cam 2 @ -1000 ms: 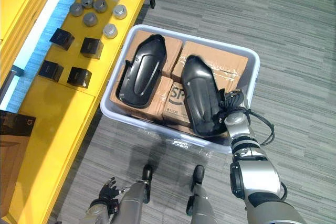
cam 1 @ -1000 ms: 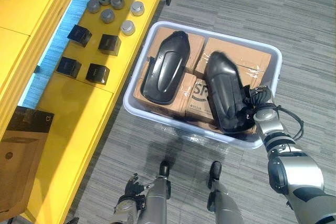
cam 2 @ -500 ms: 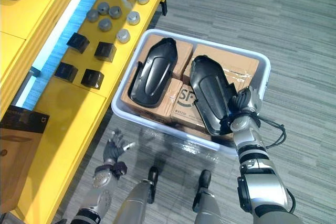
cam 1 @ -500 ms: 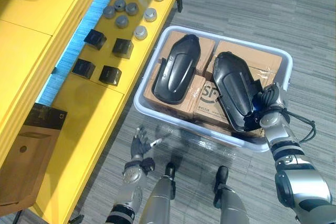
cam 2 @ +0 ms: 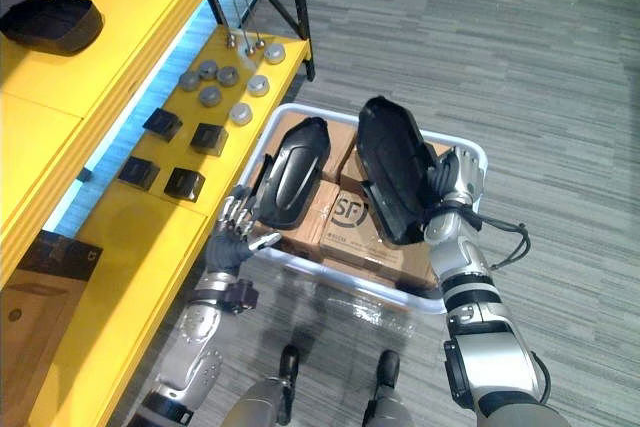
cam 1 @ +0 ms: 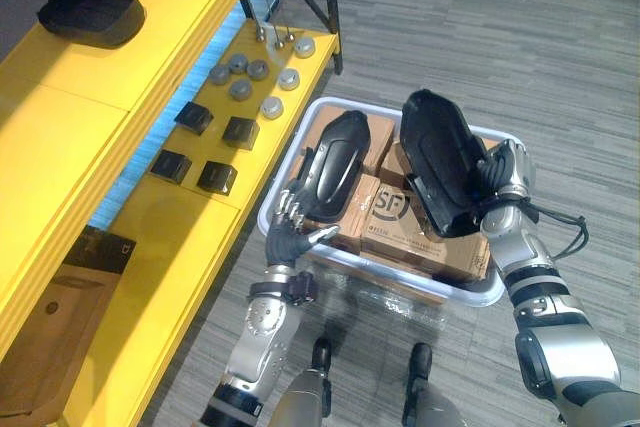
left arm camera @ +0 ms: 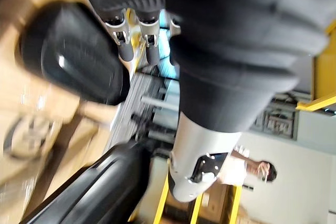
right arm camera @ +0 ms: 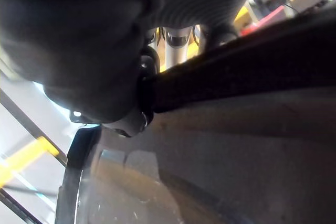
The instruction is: Walk over and take plastic housings, then place them on the shelf
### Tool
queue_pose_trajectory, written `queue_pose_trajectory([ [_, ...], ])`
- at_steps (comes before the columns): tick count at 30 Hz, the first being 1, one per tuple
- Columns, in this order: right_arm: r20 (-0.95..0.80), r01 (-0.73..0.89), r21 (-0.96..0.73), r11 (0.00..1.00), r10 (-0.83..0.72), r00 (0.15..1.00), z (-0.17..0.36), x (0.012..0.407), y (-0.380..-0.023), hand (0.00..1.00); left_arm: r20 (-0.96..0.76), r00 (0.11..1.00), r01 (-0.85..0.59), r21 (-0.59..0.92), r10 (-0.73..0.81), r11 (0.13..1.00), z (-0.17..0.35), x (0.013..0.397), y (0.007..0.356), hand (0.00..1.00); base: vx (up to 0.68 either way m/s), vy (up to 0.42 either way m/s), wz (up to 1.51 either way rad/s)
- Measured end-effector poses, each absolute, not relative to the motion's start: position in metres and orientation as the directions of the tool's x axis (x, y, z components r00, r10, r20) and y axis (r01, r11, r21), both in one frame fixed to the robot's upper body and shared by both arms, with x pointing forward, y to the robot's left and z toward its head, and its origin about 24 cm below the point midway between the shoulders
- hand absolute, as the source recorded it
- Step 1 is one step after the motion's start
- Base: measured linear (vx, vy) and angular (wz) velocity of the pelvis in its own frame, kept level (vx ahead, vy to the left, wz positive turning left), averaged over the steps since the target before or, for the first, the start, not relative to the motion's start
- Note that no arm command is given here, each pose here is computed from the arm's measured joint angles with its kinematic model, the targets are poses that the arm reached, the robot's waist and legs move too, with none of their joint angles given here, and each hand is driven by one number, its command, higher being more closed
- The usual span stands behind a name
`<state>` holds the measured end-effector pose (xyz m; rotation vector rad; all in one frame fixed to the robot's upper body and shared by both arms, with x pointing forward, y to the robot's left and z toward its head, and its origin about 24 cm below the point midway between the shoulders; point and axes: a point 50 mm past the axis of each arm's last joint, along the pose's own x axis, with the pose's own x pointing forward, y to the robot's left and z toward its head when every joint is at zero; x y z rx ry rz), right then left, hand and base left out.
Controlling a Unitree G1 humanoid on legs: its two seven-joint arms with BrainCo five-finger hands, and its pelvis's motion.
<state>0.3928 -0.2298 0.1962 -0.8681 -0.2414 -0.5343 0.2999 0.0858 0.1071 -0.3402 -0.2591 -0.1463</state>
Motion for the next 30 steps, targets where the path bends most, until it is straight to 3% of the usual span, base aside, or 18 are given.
queue_pose_trajectory([
  [7,0.48,0.508,-0.6,0.618,-0.23,0.846,0.213,0.396,-0.174,1.0,0.136,0.985,0.146,-0.345,-0.105,0.927,0.092,0.324,0.079,0.0,0.04,-0.023,-0.2],
  [13,0.552,0.501,-0.52,0.692,-0.175,0.815,0.205,0.371,-0.147,1.0,0.132,0.987,0.138,-0.377,-0.094,0.916,0.096,0.325,0.072,0.0,0.05,0.001,-0.19],
  [24,0.543,0.376,-0.462,0.803,-0.08,0.836,0.164,0.325,-0.104,1.0,0.105,0.993,0.081,-0.345,-0.047,0.935,0.093,0.326,0.065,0.0,0.01,0.017,-0.06],
  [30,0.562,0.304,-0.454,0.838,0.005,0.827,0.16,0.31,-0.085,1.0,0.074,0.997,0.058,-0.452,-0.027,0.89,0.092,0.327,0.068,0.0,0.02,0.019,-0.1],
])
